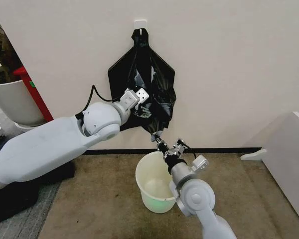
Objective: Place the garbage bag over the trash bin.
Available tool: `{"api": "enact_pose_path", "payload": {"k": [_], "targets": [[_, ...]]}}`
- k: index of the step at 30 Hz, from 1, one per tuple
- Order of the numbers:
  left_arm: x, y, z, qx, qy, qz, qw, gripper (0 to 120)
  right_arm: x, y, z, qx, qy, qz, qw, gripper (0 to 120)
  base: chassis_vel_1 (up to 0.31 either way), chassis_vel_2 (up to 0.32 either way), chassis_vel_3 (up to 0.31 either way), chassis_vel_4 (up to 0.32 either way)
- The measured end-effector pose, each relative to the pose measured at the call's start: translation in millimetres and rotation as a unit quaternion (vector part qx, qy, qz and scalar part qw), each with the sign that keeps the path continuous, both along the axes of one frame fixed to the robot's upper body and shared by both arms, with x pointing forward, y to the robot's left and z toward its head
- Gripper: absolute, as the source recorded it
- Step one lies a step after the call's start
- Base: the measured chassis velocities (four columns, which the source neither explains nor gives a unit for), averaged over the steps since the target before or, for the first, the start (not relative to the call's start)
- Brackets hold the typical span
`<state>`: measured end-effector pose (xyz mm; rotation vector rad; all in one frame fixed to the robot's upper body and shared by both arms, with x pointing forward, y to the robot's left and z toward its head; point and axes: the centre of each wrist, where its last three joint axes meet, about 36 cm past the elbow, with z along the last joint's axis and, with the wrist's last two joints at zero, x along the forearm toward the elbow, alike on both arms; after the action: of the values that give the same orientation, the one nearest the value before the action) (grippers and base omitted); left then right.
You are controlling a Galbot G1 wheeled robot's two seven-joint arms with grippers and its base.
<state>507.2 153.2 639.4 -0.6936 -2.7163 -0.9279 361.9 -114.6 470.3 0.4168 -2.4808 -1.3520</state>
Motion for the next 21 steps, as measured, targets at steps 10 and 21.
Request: {"api": "enact_pose_path", "payload": {"k": [10,21], "targets": [[-1.7,-2.6,0.4,-0.010,0.006,0.003,0.9999,78,-0.6,-0.5,0.5,-0.002,-0.001,-0.001,1.000,0,0.000,0.000,0.000,0.000],[-11.3,4.7,2.4,-0.017,0.008,0.013,0.9997,36,-1.6,-1.0,1.7,-0.005,-0.004,0.000,1.000,0,0.000,0.000,0.000,0.000]]}}
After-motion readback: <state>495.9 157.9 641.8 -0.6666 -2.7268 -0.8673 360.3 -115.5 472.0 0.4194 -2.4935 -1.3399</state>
